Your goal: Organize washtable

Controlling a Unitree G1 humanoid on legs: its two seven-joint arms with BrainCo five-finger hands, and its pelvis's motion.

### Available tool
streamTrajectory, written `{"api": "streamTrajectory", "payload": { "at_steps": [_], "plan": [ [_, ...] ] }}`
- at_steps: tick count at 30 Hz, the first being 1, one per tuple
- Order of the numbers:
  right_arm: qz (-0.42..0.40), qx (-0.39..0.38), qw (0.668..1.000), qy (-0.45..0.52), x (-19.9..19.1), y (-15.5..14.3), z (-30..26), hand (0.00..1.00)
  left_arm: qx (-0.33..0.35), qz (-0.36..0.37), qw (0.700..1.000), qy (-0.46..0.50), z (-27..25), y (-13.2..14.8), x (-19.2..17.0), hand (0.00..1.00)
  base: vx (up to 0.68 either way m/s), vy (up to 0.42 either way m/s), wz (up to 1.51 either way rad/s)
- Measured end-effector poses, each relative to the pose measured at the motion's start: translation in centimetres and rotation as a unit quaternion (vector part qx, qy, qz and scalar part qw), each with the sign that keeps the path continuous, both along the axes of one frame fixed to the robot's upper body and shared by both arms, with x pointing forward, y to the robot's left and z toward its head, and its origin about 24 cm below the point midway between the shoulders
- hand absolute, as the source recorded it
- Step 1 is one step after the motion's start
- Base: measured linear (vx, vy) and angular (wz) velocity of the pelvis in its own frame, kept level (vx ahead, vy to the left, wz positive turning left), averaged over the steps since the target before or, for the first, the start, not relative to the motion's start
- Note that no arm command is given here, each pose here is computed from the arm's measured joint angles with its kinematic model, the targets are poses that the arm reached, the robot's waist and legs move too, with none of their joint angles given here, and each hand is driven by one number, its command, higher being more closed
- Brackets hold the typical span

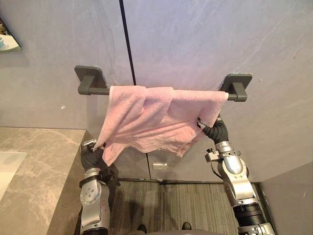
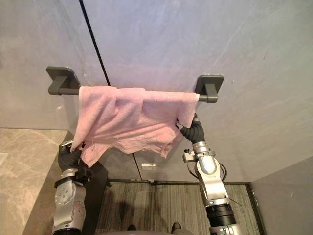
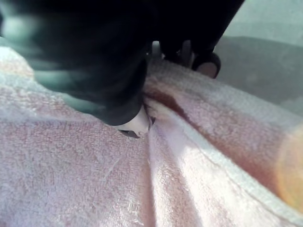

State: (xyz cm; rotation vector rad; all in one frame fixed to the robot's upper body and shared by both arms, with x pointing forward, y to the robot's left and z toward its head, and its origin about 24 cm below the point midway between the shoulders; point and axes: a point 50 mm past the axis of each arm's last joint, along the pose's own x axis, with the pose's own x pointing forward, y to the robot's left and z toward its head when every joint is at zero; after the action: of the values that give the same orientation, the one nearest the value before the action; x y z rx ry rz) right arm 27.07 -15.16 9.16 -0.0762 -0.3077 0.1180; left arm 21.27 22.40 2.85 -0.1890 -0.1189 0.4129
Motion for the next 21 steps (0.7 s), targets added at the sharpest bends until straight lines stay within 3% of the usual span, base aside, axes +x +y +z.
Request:
{"api": "streamTrajectory", "payload": {
  "at_steps": [11, 21],
  "plan": [
    [-0.002, 0.001, 1.000, 0.001, 0.0, 0.0, -0.3, 1.00, -0.030, -0.045, 0.997, 0.050, -2.9, -1.9, -0.2, 1.00, -0.03, -0.013, 0.00],
    [-0.002, 0.001, 1.000, 0.009, 0.0, 0.0, -0.9, 1.00, -0.017, -0.104, 0.992, 0.073, -3.8, -3.5, 0.0, 1.00, -0.04, -0.015, -0.01]
  ]
}}
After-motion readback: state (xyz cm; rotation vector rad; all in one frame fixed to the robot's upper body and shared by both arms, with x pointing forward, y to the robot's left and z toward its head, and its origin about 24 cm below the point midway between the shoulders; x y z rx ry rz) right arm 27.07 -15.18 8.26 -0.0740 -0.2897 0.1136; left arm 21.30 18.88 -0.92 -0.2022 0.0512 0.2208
